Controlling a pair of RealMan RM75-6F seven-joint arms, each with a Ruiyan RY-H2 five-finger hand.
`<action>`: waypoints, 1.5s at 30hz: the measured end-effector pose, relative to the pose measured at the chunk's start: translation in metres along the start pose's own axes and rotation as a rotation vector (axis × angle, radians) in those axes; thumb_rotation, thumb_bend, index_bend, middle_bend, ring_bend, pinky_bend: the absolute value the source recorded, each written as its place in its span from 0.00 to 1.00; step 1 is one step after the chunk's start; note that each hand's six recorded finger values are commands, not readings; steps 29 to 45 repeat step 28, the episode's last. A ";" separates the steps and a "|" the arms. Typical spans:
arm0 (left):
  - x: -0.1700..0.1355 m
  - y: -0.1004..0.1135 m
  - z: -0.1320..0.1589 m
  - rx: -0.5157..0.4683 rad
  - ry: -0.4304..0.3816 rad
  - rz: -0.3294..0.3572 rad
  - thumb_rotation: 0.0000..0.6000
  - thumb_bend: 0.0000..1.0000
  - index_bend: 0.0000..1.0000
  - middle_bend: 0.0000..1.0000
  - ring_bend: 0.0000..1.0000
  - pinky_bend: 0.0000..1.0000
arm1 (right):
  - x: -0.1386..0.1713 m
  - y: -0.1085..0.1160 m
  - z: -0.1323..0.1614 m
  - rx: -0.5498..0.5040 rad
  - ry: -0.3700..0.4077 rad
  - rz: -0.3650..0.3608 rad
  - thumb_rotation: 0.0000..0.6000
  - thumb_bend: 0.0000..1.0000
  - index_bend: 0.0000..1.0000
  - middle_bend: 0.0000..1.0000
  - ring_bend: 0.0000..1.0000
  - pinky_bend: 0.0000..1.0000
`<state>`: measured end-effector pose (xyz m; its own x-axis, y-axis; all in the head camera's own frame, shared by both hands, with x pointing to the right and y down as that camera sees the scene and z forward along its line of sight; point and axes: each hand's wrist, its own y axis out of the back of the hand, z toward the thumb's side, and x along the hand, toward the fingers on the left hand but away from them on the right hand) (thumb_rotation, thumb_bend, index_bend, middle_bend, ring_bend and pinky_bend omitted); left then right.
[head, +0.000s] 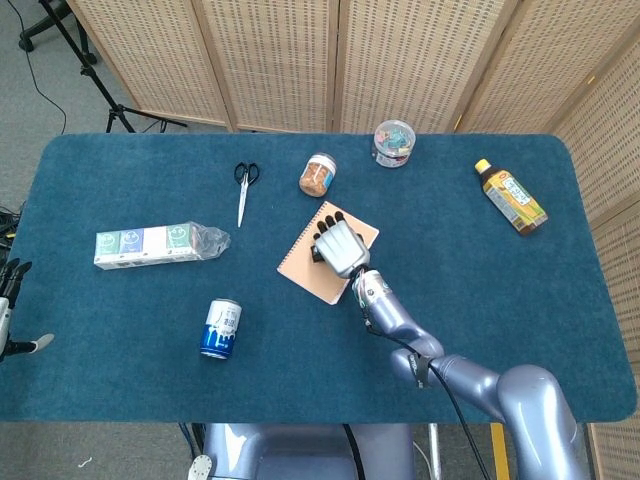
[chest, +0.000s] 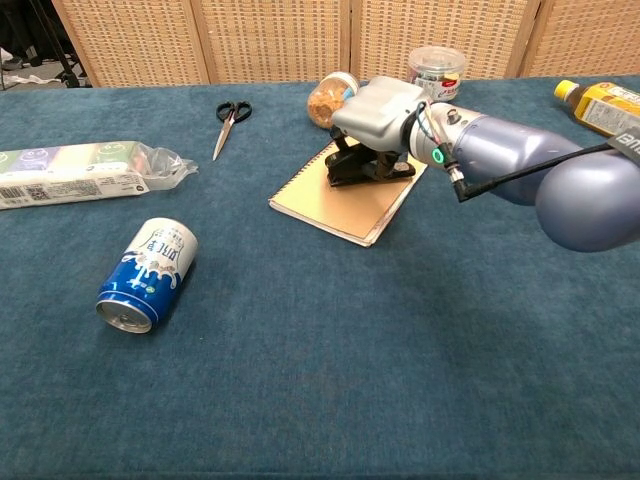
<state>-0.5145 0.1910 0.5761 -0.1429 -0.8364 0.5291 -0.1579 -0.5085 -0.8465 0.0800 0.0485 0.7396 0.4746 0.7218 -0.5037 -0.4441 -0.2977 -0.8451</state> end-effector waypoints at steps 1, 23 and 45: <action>0.000 0.000 0.001 0.001 -0.001 -0.001 1.00 0.00 0.00 0.00 0.00 0.00 | 0.001 0.000 0.001 -0.009 -0.001 0.004 1.00 0.58 0.00 0.00 0.00 0.04; -0.012 0.003 0.009 -0.008 -0.062 0.009 1.00 0.00 0.00 0.00 0.00 0.00 | 0.173 0.061 -0.107 -0.150 -0.183 -0.287 1.00 0.00 0.00 0.00 0.00 0.00; -0.016 0.003 0.013 0.000 -0.081 0.019 1.00 0.00 0.00 0.00 0.00 0.00 | 0.226 0.034 -0.136 -0.303 -0.245 -0.303 1.00 0.00 0.00 0.00 0.00 0.00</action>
